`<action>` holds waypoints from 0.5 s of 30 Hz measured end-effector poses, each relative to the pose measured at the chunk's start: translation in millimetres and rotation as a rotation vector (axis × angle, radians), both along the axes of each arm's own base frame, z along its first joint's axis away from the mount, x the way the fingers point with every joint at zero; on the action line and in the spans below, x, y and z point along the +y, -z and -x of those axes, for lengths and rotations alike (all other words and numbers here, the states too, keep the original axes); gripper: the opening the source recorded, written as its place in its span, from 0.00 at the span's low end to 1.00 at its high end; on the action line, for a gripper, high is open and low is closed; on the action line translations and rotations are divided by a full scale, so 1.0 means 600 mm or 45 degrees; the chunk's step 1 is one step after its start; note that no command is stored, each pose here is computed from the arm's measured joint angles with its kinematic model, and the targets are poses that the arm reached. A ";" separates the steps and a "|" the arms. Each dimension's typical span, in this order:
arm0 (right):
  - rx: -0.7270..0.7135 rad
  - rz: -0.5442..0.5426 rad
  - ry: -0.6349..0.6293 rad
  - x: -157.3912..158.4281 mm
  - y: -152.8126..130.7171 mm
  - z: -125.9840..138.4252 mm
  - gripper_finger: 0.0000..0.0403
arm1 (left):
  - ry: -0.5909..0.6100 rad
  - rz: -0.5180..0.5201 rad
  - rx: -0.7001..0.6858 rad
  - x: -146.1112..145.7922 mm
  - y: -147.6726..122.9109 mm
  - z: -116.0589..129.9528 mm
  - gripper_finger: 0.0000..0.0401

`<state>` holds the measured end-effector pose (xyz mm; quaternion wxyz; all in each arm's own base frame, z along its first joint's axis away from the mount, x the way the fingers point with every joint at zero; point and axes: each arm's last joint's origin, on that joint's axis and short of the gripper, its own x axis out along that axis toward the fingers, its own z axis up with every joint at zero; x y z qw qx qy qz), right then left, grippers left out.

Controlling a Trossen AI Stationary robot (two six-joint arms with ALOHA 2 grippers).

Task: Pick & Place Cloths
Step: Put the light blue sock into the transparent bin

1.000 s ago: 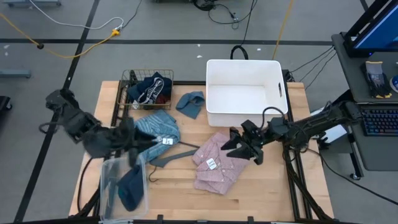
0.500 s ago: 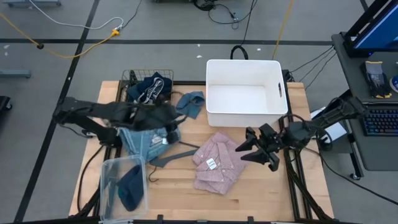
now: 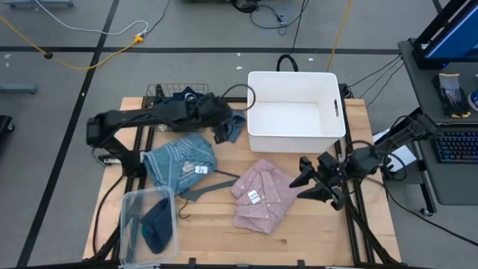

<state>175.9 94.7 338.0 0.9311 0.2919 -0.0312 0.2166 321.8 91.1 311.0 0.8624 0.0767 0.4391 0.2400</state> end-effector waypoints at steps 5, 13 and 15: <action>-0.043 0.014 0.007 -0.005 -0.008 0.009 0.45 | -0.069 0.057 0.086 0.060 0.043 -0.009 0.72; -0.056 0.038 0.120 -0.015 -0.013 0.019 0.45 | -0.112 0.303 0.069 0.123 0.100 -0.018 0.76; -0.049 0.042 0.124 -0.017 -0.013 0.020 0.45 | -0.110 0.330 0.052 0.131 0.107 -0.021 0.75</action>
